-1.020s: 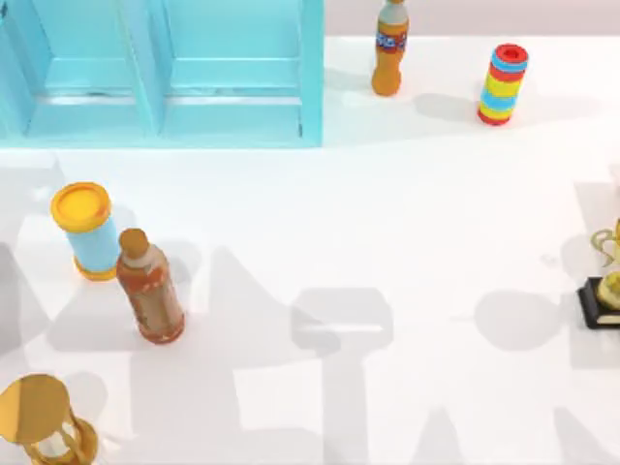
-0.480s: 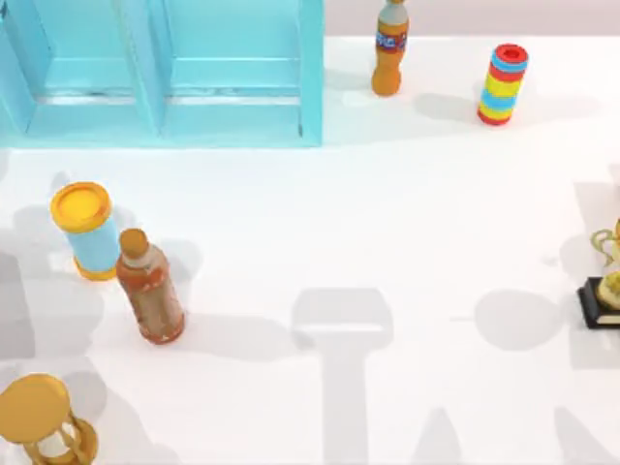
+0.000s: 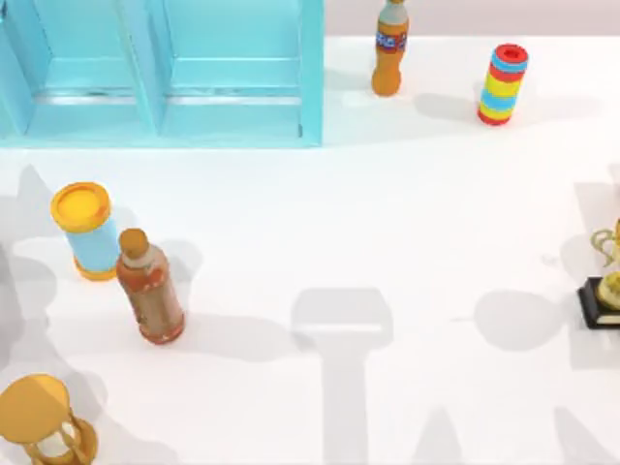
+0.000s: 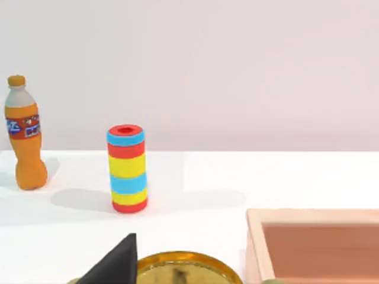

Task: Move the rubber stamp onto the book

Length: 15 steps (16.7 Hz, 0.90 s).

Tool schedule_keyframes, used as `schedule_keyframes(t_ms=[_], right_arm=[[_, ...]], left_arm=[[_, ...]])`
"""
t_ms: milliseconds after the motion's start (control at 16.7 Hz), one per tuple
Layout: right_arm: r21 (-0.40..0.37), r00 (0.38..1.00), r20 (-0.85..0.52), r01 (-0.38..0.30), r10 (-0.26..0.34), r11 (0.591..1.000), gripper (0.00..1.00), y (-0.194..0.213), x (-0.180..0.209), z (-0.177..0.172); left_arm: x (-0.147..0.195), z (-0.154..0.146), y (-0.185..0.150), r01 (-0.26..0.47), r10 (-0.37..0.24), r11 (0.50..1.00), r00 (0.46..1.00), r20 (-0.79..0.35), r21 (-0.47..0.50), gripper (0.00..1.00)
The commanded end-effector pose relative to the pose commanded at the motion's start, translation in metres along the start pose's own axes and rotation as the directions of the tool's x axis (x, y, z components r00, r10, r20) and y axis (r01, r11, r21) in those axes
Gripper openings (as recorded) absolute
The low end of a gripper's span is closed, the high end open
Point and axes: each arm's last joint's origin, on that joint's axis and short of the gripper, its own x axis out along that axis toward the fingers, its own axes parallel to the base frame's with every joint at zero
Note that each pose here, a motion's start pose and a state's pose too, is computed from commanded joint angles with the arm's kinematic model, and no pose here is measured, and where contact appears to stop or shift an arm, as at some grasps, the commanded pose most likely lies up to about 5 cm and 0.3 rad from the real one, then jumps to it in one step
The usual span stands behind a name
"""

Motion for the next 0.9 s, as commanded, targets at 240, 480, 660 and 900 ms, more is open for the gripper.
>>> schedule_keyframes(t_ms=[240, 480, 660, 900], right_arm=[[0.000, 1.000, 0.000, 0.000, 0.000, 1.000, 1.00, 0.000, 0.000, 0.000], [0.000, 1.000, 0.000, 0.000, 0.000, 1.000, 1.00, 0.000, 0.000, 0.000], [0.000, 1.000, 0.000, 0.000, 0.000, 1.000, 1.00, 0.000, 0.000, 0.000], [0.000, 1.000, 0.000, 0.000, 0.000, 1.000, 1.00, 0.000, 0.000, 0.000]], left_arm=[[0.009, 0.006, -0.006, -0.001, 0.001, 1.000, 1.000, 0.000, 0.001, 1.00], [0.037, 0.017, -0.018, 0.001, -0.001, 1.000, 1.000, 0.000, 0.000, 1.00], [0.061, 0.016, -0.020, 0.000, 0.000, 1.000, 1.000, 0.001, 0.000, 1.00], [0.084, 0.008, -0.011, 0.001, -0.001, 1.000, 1.000, 0.001, -0.001, 1.00]])
